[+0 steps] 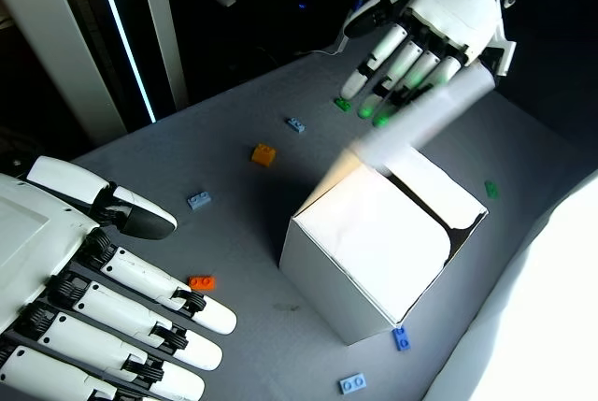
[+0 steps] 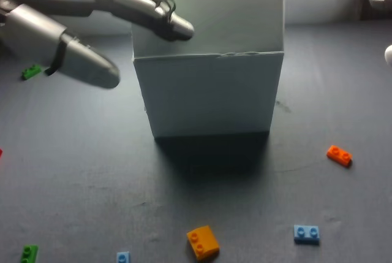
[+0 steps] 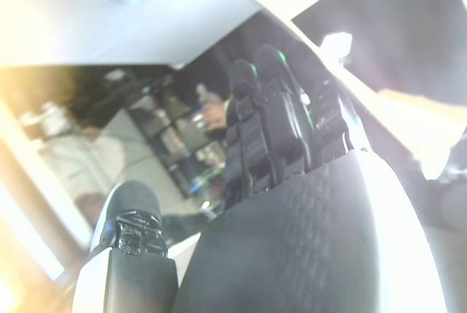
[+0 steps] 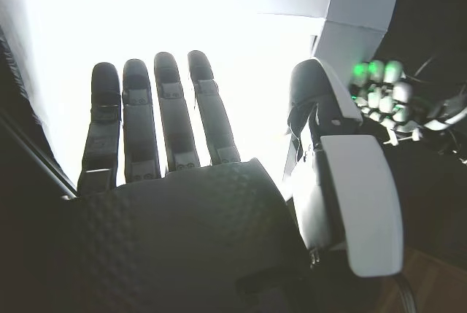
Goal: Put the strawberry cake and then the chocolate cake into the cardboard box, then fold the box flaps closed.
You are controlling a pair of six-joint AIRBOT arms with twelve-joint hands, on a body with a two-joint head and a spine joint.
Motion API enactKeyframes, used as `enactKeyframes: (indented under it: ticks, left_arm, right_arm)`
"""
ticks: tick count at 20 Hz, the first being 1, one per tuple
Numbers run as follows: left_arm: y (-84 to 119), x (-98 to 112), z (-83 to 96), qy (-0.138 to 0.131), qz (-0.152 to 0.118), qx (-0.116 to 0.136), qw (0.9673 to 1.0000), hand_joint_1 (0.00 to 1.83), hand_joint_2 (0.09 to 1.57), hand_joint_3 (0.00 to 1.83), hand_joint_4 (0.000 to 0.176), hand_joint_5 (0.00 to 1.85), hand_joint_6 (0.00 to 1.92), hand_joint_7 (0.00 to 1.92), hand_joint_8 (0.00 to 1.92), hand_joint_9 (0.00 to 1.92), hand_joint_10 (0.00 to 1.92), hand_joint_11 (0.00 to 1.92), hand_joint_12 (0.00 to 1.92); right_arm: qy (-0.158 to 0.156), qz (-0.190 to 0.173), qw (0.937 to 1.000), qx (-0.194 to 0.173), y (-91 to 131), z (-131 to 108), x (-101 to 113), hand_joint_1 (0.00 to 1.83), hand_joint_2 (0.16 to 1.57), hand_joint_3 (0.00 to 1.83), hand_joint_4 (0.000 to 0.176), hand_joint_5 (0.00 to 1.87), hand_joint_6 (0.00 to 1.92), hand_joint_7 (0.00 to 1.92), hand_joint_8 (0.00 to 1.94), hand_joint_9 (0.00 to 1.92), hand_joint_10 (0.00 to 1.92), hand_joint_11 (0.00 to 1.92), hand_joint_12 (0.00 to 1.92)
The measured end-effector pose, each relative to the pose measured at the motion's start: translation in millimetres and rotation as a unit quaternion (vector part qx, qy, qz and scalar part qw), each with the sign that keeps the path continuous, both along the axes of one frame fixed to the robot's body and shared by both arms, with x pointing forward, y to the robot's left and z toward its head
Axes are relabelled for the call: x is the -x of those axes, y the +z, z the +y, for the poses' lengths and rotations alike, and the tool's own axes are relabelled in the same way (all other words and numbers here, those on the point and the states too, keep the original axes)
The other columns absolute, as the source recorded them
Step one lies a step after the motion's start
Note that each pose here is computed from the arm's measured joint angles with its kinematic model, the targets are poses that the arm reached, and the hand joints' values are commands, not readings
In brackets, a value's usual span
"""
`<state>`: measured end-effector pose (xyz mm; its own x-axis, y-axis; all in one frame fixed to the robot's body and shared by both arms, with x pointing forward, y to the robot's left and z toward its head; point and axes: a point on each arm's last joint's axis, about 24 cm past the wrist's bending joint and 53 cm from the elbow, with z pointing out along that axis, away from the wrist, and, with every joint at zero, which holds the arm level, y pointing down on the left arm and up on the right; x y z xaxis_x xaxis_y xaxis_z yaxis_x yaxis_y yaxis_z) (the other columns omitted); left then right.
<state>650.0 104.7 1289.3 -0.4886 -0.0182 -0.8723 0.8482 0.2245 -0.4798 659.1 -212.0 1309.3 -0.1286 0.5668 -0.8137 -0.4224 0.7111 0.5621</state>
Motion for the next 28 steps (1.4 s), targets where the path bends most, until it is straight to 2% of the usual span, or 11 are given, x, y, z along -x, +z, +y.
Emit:
enactKeyframes:
  ticks: [1,2,8,12,13,14,15,18,21,25,28]
  left_arm:
    - [0,-6,-0.3,0.008,-0.006,-0.004,0.9999,0.03,1.21,0.00,0.043,0.28,0.00,0.44,0.00,0.39,0.00,0.00,0.92]
    - [-2,-12,-2.4,0.017,-0.016,-0.011,0.9997,0.00,1.21,0.00,0.043,0.26,0.00,0.42,0.00,0.38,0.00,0.00,0.93]
    - [-8,-43,-16.4,0.054,-0.039,-0.035,0.9972,0.03,1.21,0.00,0.024,0.29,0.01,0.47,0.01,0.40,0.00,0.00,0.94]
    - [-4,-65,-26.2,0.076,-0.059,-0.045,0.9943,0.01,1.22,0.00,0.030,0.25,0.00,0.43,0.00,0.35,0.00,0.00,0.94]
    - [-7,-68,-28.1,0.079,-0.062,-0.053,0.9935,0.00,1.23,0.00,0.030,0.23,0.00,0.34,0.00,0.33,0.00,0.00,0.95]
    - [-10,-68,-30.0,0.077,-0.064,-0.060,0.9931,0.00,1.23,0.01,0.015,0.25,0.01,0.30,0.00,0.33,0.00,0.00,0.95]
    - [-17,-67,-31.0,0.075,-0.063,-0.068,0.9928,0.00,1.23,0.00,0.014,0.26,0.01,0.29,0.00,0.33,0.00,0.00,0.97]
    - [-29,-67,-28.8,0.078,-0.058,-0.079,0.9922,0.00,1.22,0.00,0.036,0.25,0.00,0.29,0.00,0.33,0.00,0.00,0.97]
    - [-28,-66,-29.9,0.078,-0.058,-0.078,0.9922,0.00,1.22,0.00,0.033,0.24,0.00,0.29,0.00,0.31,0.00,0.00,0.94]
    - [-21,-67,-28.7,0.078,-0.070,-0.081,0.9913,0.00,1.22,0.00,0.036,0.26,0.01,0.31,0.00,0.33,0.00,0.00,0.99]
    - [-6,-66,-23.6,0.078,-0.079,-0.070,0.9913,0.00,1.22,0.00,0.035,0.23,0.00,0.29,0.00,0.32,0.00,0.00,1.00]
  right_arm:
    - [0.000,0.000,1.0000,0.000,0,0,0,0.05,1.29,0.00,0.000,0.22,0.01,0.27,0.00,0.22,0.01,0.00,0.73]
    - [0.000,0.000,1.0000,0.000,0,0,0,0.03,1.30,0.01,0.000,0.20,0.00,0.25,0.00,0.21,0.01,0.00,0.73]
    - [0.001,-0.001,1.0000,-0.001,1,1,0,0.00,1.31,0.00,0.000,0.22,0.00,0.25,0.00,0.24,0.01,0.00,0.81]
    - [0.001,-0.001,1.0000,-0.001,1,1,0,0.00,1.32,0.00,0.000,0.24,0.00,0.26,0.00,0.24,0.01,0.00,0.76]
    - [0.001,-0.002,1.0000,-0.001,1,1,0,0.00,1.32,0.00,0.000,0.25,0.01,0.27,0.00,0.25,0.01,0.00,0.78]
    - [0.001,-0.002,1.0000,-0.001,1,1,0,0.00,1.31,0.00,0.000,0.25,0.01,0.27,0.00,0.26,0.01,0.00,0.79]
    - [0.001,-0.002,1.0000,-0.001,1,1,0,0.00,1.31,0.00,0.000,0.26,0.01,0.29,0.01,0.27,0.02,0.00,0.83]
    - [0.000,-0.002,1.0000,-0.002,1,1,0,0.00,1.31,0.00,0.000,0.21,0.00,0.25,0.00,0.22,0.00,0.00,0.69]
    - [0.001,-0.003,1.0000,0.000,1,1,0,0.00,1.32,0.00,0.000,0.19,0.00,0.24,0.00,0.23,0.01,0.00,0.68]
    - [0.002,-0.002,1.0000,-0.001,1,2,0,0.00,1.30,0.00,0.000,0.20,0.00,0.23,0.00,0.23,0.00,0.00,0.76]
    - [0.002,-0.002,1.0000,-0.001,1,2,0,0.00,1.30,0.00,0.000,0.20,0.00,0.20,0.00,0.20,0.00,0.00,0.71]
